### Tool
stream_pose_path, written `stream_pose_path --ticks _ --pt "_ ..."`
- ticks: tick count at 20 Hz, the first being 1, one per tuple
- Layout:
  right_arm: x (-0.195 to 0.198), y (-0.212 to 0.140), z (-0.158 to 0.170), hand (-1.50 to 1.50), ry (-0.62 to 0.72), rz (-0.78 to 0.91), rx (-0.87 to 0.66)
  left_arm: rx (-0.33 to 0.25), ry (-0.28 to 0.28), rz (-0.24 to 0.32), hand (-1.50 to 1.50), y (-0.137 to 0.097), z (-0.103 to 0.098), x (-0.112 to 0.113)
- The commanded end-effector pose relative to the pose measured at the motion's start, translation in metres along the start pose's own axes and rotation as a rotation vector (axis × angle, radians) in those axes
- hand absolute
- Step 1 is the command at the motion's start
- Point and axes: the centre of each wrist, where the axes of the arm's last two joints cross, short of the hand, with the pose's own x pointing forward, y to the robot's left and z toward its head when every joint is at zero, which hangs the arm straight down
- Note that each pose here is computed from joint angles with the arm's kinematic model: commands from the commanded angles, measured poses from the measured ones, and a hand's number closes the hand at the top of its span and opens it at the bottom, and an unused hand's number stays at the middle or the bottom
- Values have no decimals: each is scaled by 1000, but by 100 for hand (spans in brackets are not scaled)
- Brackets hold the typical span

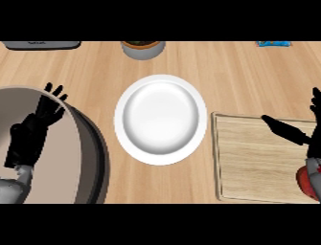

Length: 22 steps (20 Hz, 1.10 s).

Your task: Pick the pear from the tray and place it in the plate

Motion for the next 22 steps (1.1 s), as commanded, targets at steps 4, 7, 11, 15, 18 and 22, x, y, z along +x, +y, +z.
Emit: stream_pose_path --ticks 4,7,11,15,18,22 --pt "-21 -15 47 -150 -57 229 -111 -5 -29 69 0 -9 -11 -3" --pt "9 -34 41 -150 -95 266 -178 -32 -24 76 0 -13 -12 4" --pt "44 -72 34 -150 22 441 -124 8 -24 82 0 -2 -24 5" --pt "57 -87 50 -150 212 588 37 -17 -23 93 0 -9 -14 -1" --pt "91 -96 50 -150 282 603 80 -18 -45 94 0 -26 -24 15" --pt "108 -106 53 -150 383 649 131 -27 -46 82 0 -21 -25 15"
